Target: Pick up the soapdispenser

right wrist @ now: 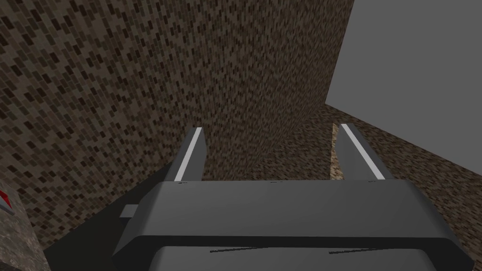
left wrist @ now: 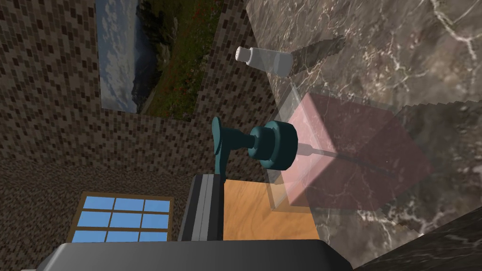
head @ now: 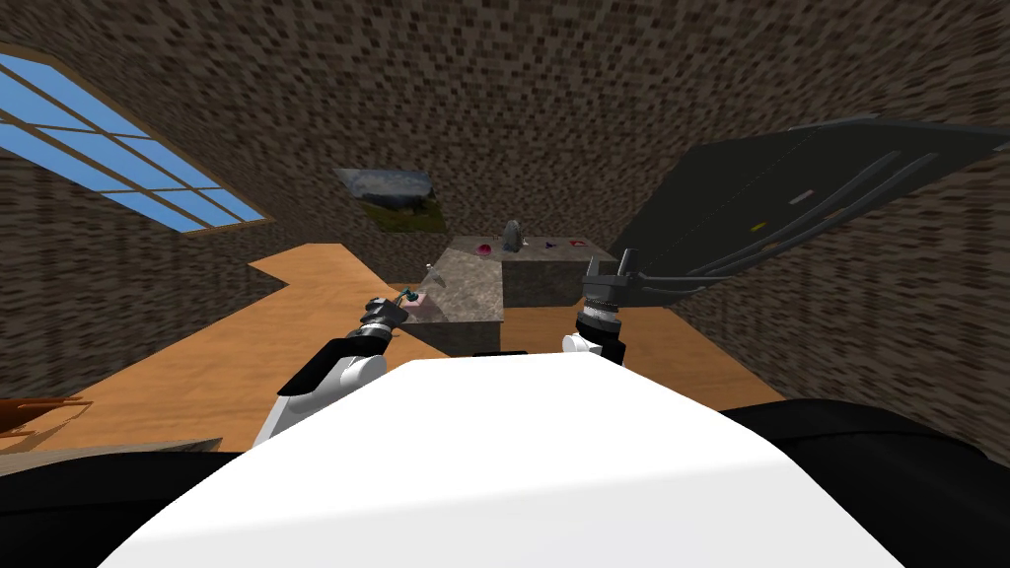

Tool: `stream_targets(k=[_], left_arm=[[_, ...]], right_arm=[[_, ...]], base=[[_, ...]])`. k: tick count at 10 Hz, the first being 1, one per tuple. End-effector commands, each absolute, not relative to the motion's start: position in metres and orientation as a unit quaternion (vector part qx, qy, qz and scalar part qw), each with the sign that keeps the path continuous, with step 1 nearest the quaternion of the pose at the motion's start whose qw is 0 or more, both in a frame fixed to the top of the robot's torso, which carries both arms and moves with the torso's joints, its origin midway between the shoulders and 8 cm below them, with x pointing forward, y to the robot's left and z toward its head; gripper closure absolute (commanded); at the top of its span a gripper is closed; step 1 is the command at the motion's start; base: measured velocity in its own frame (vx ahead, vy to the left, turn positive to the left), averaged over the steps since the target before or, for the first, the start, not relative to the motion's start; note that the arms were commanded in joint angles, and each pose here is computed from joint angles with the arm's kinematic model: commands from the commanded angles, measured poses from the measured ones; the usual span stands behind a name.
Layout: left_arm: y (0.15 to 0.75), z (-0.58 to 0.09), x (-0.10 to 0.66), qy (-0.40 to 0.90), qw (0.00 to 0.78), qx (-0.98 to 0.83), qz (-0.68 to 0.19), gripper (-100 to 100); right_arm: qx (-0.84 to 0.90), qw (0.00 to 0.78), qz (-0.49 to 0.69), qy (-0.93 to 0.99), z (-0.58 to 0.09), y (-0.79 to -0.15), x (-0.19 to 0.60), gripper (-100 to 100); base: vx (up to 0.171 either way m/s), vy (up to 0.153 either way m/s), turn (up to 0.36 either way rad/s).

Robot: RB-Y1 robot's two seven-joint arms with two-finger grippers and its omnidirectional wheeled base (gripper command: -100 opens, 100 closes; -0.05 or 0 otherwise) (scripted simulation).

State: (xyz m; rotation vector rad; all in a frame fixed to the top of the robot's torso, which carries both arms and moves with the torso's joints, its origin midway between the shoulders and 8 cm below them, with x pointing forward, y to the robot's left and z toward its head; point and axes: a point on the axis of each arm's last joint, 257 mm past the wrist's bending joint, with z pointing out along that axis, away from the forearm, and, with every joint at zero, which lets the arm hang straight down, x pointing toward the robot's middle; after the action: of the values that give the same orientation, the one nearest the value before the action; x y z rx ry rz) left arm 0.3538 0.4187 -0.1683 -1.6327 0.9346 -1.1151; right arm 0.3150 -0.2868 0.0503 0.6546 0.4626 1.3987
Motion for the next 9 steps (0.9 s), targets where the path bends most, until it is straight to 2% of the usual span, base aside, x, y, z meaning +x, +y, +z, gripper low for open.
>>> stream_targets(k=[1, 2, 9], left_arm=[[0.419, -0.168, 0.354, 0.38, 0.459, -0.663, -0.453, 0], [0.429, -0.172, 0.347, 0.387, 0.455, -0.671, -0.44, -100], [0.473, -0.175, 0.317, 0.42, 0.441, -0.696, -0.38, -100]], right_arm=[[0.293, 0.692, 0.626, 0.207, 0.05, -0.287, 0.315, 0], [0.293, 0.692, 0.626, 0.207, 0.05, -0.287, 0.315, 0], [0.293, 0.692, 0.626, 0.207, 0.05, -0.287, 0.315, 0]], base=[[0.0, 0.0, 0.0], [-0.033, 0.018, -0.117], [-0.088, 0.032, -0.164]])
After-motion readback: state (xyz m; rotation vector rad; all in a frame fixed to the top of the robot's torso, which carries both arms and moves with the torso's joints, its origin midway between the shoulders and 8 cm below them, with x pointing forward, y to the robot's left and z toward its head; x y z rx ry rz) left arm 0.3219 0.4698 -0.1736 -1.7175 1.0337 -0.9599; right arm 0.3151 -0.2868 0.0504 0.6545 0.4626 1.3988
